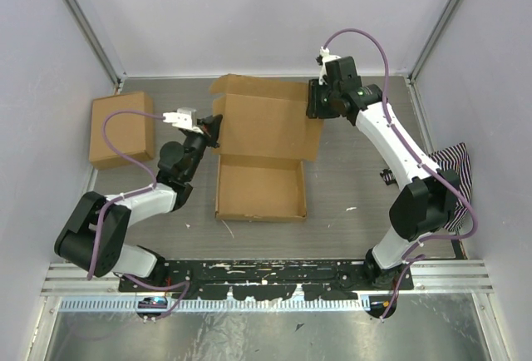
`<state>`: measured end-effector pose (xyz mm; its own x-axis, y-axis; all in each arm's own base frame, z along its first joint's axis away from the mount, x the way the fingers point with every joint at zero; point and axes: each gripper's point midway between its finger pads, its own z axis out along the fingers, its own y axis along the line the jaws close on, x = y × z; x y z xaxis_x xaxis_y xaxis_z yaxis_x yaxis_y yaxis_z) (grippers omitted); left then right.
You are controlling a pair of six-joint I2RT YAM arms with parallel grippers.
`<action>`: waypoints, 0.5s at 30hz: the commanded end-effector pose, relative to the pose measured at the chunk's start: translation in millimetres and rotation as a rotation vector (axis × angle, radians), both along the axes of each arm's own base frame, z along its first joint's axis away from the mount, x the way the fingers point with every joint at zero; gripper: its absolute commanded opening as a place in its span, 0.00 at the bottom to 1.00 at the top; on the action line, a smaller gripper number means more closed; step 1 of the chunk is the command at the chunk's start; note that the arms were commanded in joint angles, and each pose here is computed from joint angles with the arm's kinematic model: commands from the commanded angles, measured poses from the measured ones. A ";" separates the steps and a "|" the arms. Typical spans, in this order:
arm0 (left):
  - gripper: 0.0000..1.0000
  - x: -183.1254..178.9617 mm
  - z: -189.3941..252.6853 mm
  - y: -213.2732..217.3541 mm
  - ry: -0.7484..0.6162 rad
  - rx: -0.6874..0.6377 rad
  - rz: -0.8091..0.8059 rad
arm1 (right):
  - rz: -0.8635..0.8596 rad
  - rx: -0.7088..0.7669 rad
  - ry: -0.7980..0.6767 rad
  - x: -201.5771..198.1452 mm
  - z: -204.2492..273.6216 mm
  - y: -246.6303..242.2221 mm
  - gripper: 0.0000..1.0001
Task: Fold the paper box
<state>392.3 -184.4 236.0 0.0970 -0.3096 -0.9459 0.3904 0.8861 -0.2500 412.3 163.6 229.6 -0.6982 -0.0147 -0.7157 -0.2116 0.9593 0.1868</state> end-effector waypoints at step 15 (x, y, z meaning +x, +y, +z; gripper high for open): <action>0.00 -6.6 30.2 3.5 -0.134 -0.022 0.007 | -0.129 -0.066 -0.110 14.7 24.6 -36.2 0.39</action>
<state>389.3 -183.5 247.2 0.1537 -0.3084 -0.9388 0.4057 0.8860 -0.2246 414.3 136.2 227.2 -0.6927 -0.0078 -0.7212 -0.1264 0.9858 0.1107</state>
